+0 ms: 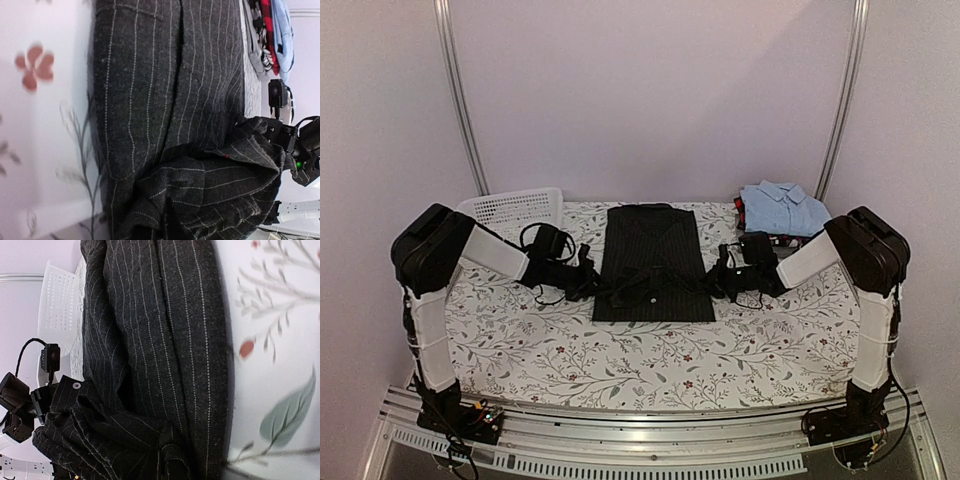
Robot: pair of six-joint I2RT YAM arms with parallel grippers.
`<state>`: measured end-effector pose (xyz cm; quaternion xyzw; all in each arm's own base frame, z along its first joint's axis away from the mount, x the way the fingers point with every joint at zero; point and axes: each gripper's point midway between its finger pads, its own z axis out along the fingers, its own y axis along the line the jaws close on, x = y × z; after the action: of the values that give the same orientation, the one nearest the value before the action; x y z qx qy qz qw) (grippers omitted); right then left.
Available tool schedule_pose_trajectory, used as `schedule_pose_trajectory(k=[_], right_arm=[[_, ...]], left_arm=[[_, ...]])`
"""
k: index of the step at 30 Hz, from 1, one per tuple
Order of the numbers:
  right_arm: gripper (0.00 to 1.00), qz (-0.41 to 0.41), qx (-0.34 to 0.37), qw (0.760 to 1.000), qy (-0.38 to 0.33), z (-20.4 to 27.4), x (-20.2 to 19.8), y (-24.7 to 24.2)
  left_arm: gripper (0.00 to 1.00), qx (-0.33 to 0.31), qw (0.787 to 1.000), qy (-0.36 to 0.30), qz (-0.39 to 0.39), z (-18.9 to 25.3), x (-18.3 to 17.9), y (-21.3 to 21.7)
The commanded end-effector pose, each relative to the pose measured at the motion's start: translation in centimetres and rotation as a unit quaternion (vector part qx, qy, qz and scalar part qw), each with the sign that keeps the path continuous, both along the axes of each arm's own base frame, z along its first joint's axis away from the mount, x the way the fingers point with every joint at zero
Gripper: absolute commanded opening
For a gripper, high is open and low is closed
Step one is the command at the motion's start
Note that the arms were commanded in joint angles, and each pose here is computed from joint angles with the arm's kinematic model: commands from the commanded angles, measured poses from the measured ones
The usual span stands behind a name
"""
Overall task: Fold and stack the long sleeve shirts
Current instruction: Move the rectangle-folded shirt to the center of the board.
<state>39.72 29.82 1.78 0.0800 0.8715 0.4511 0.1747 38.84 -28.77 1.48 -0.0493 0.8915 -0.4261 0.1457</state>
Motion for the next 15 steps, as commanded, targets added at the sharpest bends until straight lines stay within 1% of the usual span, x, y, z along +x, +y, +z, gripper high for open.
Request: schedule_pose_trajectory(k=[1, 4, 7, 10, 15], right_arm=[[0.00, -0.002, -0.030, 0.998, 0.048, -1.9, -5.6, -1.0], [0.00, -0.005, -0.025, 0.999, 0.047, -1.0, -8.1, -1.2], [0.00, -0.011, -0.021, 0.999, 0.039, 0.2, -9.4, -1.6], [0.00, -0.015, -0.010, 1.000, 0.025, 1.8, -9.5, -1.6], [0.00, -0.017, 0.000, 1.000, 0.004, 3.6, -8.3, -1.1]], left_arm=[[0.00, 0.023, 0.999, 0.032, 0.002, -0.9, -5.2, 0.6], [0.00, 0.025, 0.999, 0.031, -0.003, -0.1, -8.0, 0.8], [0.00, 0.023, 0.999, 0.025, -0.004, 0.9, -9.5, 1.0], [0.00, 0.020, 1.000, 0.014, -0.002, 2.3, -9.6, 1.0], [0.00, 0.024, 1.000, 0.001, 0.003, 3.7, -8.7, 0.9]])
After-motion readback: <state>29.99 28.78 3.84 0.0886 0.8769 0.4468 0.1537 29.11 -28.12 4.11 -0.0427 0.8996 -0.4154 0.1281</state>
